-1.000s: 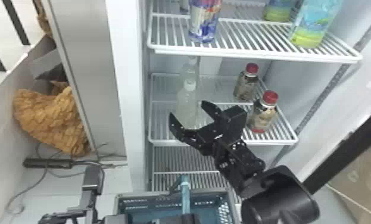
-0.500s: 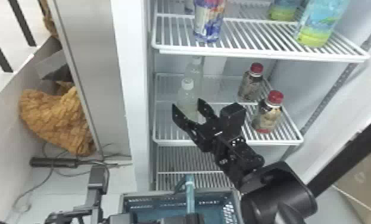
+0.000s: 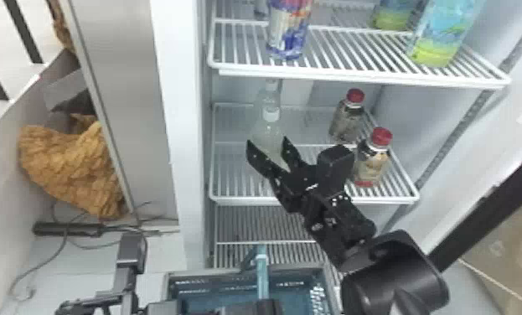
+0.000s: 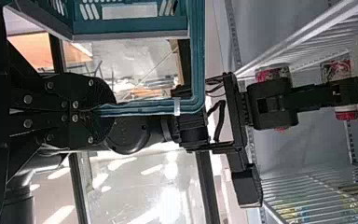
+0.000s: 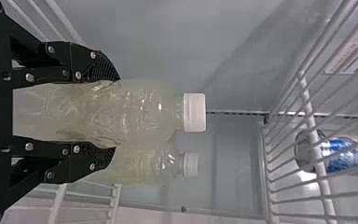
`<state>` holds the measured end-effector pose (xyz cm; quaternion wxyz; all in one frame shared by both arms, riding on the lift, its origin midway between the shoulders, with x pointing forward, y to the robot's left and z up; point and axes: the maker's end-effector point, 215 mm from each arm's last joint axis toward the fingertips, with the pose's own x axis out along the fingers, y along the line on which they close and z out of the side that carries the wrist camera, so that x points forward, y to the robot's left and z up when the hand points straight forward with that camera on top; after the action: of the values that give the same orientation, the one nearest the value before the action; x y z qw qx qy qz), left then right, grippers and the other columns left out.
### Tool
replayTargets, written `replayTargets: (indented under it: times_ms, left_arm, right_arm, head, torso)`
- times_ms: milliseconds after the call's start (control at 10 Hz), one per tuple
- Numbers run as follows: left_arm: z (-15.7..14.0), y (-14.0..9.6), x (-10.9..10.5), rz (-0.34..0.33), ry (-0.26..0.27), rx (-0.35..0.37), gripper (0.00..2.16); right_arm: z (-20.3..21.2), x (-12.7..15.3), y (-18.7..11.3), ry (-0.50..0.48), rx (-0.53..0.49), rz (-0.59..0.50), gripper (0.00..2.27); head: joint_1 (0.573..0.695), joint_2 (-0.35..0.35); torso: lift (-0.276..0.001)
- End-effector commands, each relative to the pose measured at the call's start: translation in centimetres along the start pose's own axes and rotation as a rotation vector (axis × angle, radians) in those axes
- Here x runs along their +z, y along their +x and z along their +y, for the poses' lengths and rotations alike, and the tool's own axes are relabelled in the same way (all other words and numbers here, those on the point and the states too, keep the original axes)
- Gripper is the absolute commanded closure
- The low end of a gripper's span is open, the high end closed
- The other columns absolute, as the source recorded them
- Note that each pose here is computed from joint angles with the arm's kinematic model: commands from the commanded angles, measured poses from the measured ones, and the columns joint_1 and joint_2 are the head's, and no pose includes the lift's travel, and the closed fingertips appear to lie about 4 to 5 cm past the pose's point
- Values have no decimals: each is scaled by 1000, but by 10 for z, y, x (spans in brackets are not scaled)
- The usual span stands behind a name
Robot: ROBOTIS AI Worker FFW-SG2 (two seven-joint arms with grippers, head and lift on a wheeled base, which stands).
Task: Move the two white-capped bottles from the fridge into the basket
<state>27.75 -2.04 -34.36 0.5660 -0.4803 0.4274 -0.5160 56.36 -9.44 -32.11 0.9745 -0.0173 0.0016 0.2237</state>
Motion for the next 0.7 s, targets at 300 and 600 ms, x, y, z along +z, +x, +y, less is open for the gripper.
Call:
replayTargets:
  times_ms: [300, 600]
  left_arm:
    - [0, -1, 1, -5, -1, 0, 1156]
    - [0, -2, 2, -9, 0, 1, 1156]
  right_arm:
    - [-4, 21, -57, 57, -22, 32, 806]
    - [-2, 29, -111, 92, -41, 83, 806]
  head:
    - [695, -172]
    - [695, -214]
  torso:
    - [-260]
    - [-260]
